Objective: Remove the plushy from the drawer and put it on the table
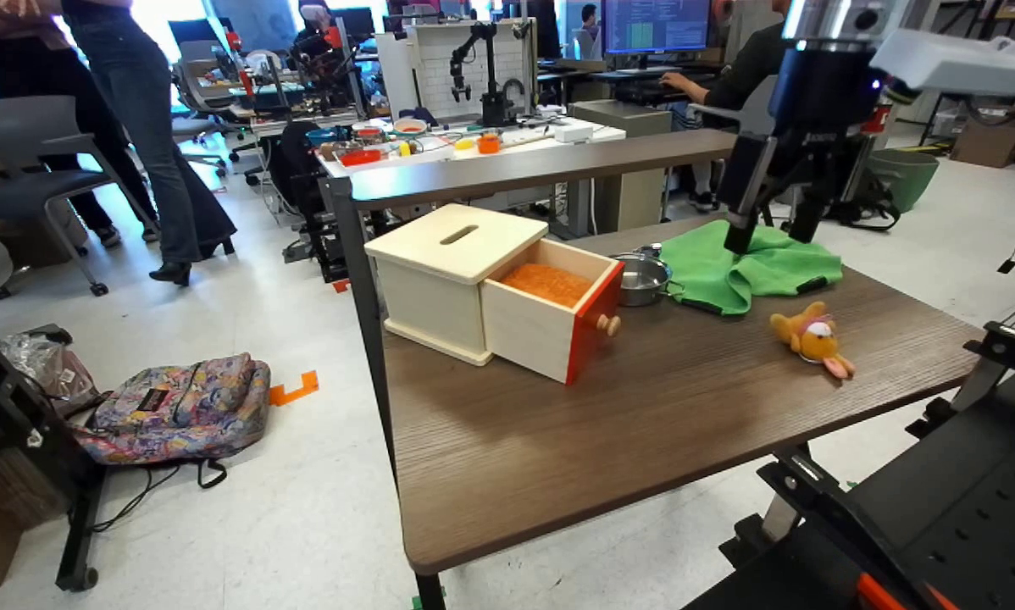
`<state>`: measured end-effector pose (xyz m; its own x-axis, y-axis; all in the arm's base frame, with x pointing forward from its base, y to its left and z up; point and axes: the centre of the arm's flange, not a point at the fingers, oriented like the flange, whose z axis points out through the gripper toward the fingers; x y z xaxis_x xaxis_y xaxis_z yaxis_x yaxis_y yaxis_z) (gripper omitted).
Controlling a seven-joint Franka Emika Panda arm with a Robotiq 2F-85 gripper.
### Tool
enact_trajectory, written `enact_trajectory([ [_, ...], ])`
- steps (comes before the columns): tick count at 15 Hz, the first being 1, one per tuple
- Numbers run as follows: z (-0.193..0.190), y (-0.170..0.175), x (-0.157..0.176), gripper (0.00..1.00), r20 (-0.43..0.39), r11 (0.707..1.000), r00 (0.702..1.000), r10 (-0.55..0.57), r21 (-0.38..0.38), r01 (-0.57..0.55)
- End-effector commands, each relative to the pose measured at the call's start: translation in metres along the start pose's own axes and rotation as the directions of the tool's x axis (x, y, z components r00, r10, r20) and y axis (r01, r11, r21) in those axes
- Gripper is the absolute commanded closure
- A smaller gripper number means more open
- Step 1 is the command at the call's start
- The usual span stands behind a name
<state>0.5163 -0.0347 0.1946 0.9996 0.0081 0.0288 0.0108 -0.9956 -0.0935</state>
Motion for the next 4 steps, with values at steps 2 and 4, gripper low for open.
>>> enact_trajectory([
  [2, -0.0066, -0.0050, 0.0020, 0.00, -0.012, 1.000, 1.000, -0.007, -0.001, 0.007],
  [4, -0.0010, -0.0018, -0.0001, 0.00, -0.001, 1.000, 1.000, -0.001, -0.001, 0.001],
])
